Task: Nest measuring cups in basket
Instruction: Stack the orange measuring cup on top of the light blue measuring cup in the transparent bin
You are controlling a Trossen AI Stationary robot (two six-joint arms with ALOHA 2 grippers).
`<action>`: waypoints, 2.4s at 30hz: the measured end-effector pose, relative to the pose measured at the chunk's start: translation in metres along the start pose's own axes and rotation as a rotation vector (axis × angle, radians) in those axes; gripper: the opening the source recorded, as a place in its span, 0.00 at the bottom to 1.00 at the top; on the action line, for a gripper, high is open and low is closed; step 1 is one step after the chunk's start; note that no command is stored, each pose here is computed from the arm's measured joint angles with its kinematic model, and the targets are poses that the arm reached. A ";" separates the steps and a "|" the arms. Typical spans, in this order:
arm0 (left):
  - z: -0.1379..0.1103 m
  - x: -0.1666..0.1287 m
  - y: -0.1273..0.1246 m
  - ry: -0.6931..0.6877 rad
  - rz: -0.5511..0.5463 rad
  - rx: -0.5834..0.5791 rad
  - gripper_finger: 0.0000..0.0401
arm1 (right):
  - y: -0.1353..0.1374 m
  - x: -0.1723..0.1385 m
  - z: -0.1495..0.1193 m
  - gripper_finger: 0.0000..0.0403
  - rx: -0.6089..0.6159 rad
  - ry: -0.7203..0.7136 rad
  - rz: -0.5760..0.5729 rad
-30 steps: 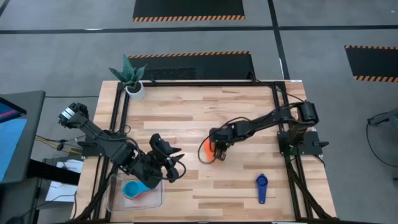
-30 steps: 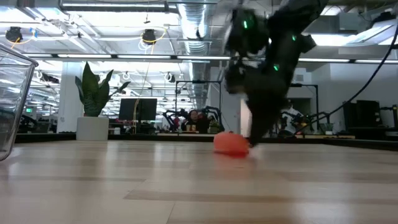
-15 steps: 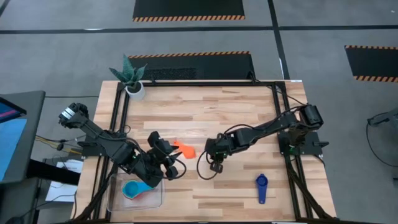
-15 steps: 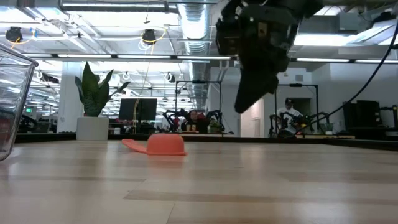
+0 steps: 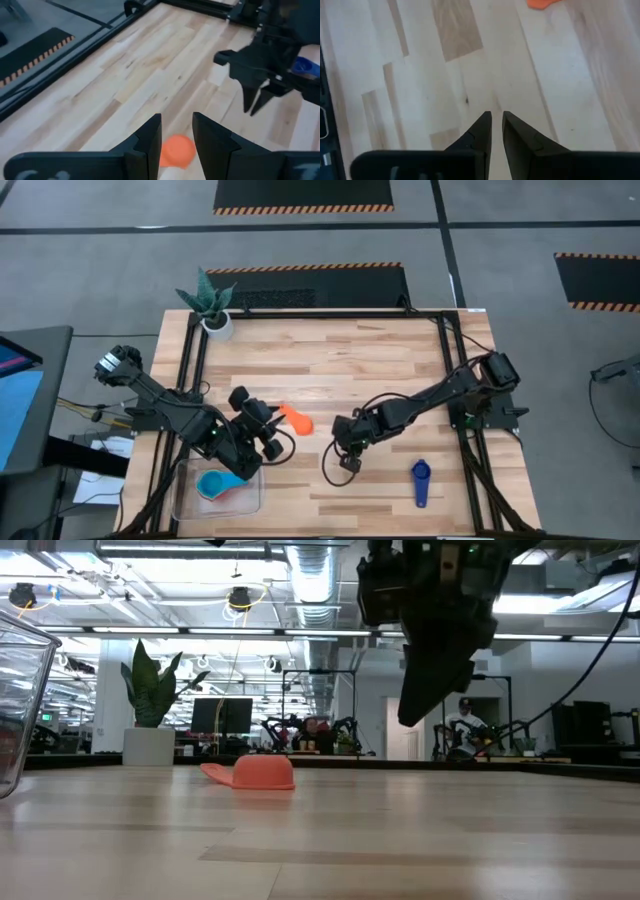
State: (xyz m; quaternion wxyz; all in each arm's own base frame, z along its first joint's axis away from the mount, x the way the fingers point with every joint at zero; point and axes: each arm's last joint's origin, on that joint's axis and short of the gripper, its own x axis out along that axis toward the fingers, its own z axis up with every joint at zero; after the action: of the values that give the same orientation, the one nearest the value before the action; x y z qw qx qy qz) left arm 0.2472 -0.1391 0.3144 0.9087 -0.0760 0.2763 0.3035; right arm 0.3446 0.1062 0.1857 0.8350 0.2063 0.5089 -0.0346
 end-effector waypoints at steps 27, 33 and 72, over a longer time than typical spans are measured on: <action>-0.074 0.041 0.019 0.036 0.134 -0.162 0.25 | 0.042 -0.162 -0.021 0.17 -0.112 -0.695 -0.311; -0.063 0.062 0.031 0.143 0.179 -0.067 0.25 | 0.033 -0.230 -0.049 0.11 -0.039 -0.880 -0.294; -0.075 0.170 0.065 0.516 -0.163 0.344 0.00 | 0.046 -0.254 -0.079 0.05 -0.085 -0.914 -0.148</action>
State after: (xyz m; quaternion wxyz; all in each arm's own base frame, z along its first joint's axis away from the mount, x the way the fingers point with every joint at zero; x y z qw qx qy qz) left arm 0.2865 -0.0234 0.1603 0.8295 -0.0175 0.5379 0.1491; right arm 0.1693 0.1395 0.3887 0.9767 0.0986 0.1030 -0.1606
